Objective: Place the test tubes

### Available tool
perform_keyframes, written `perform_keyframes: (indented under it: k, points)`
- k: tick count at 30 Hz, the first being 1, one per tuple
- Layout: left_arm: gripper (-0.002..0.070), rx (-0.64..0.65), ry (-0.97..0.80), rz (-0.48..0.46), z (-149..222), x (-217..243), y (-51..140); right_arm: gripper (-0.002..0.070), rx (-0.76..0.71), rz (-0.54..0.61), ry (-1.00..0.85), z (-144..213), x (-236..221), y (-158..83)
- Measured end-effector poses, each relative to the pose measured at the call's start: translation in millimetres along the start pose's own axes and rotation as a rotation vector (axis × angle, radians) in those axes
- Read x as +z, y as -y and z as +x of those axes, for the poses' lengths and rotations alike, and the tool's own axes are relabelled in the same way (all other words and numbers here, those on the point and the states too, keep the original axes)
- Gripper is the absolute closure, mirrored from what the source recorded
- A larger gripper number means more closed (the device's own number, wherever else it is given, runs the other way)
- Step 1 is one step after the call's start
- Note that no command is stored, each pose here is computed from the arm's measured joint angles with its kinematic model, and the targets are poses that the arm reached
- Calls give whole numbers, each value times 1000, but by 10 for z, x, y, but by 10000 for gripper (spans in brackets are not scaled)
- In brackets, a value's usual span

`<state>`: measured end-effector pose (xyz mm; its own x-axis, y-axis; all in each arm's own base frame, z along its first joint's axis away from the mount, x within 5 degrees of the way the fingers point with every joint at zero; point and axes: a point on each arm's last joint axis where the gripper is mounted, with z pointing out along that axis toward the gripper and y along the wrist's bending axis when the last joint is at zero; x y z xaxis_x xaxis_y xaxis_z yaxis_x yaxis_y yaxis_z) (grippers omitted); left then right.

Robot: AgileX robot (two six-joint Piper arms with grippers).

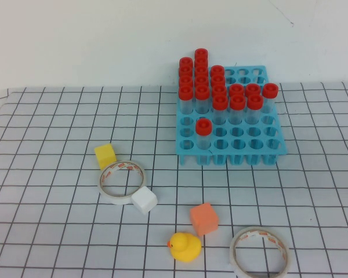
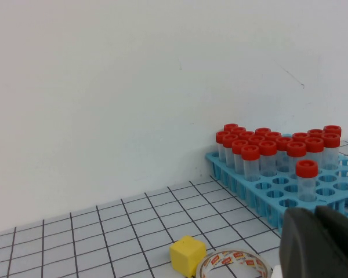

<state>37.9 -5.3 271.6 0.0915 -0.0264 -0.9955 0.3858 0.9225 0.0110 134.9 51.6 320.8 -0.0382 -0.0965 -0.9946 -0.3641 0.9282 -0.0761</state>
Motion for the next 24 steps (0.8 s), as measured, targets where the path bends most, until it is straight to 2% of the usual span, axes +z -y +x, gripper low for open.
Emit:
perform_keyframes:
  k: [9, 20, 24]
  points:
    - [676, 0, 0, 0, 0, 0, 0, 678, -25, 65, -52, 453, -543, 25]
    - [676, 0, 0, 0, 0, 0, 0, 678, -28, 78, -115, 985, -693, 0]
    - [676, 3, 0, 0, 0, 0, 0, 678, 37, 65, -139, 1151, -712, -27]
